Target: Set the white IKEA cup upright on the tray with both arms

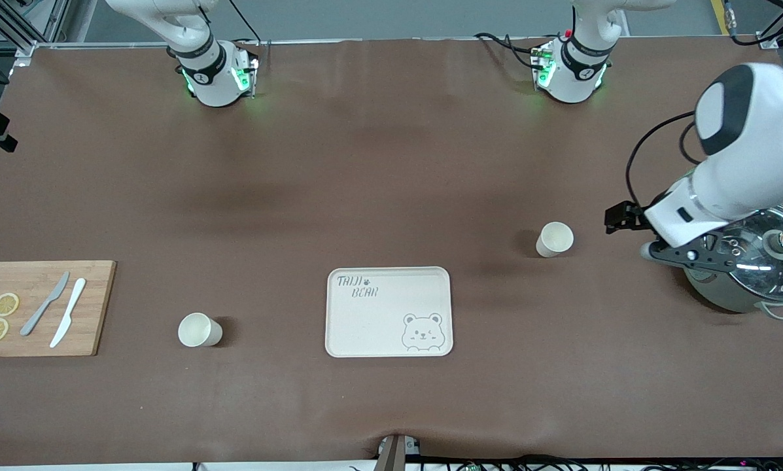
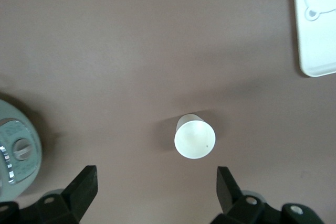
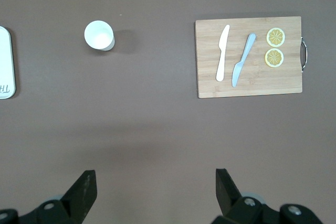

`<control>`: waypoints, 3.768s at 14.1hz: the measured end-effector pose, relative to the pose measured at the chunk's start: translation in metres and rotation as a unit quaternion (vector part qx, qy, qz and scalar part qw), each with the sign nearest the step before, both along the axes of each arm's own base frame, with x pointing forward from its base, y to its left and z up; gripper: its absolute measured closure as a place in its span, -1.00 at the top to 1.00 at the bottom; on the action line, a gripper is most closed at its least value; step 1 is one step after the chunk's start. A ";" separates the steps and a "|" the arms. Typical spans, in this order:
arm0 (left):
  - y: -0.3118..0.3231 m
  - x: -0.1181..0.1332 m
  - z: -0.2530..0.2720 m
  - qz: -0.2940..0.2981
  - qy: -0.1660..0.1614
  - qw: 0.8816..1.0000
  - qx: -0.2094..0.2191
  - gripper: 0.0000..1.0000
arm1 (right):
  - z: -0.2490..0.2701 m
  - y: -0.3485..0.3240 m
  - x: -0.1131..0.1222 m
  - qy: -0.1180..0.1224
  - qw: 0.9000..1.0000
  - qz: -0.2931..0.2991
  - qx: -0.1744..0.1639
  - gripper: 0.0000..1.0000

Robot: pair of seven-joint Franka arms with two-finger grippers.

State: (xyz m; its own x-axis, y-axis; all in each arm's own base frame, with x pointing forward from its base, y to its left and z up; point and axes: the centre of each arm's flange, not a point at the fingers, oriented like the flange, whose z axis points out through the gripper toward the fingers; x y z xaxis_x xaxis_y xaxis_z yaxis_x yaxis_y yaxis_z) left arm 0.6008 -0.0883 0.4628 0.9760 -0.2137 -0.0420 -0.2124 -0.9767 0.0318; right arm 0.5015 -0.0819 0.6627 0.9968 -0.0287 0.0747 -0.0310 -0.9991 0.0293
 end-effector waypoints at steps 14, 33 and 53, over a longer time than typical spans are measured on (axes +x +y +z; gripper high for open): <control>-0.002 -0.075 -0.154 0.008 -0.056 0.998 -0.006 1.00 | -0.007 0.026 0.017 0.002 1.000 0.029 -0.004 1.00; -0.011 -0.083 -0.238 0.006 -0.065 0.998 -0.013 1.00 | -0.037 0.066 0.044 0.018 0.999 0.032 0.010 1.00; -0.022 -0.070 -0.232 0.036 -0.080 0.996 -0.019 -0.93 | -0.336 0.097 0.198 0.001 0.999 -0.030 0.026 1.00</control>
State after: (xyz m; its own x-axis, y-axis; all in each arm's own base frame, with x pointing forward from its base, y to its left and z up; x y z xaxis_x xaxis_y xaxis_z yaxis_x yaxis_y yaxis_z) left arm 0.5307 -0.1105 0.2312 0.9824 -0.1409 0.1227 -0.1469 -0.9883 0.0408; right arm 0.7000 0.0146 0.3272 0.9934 -0.0918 0.0694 -0.0905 -0.9957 -0.0219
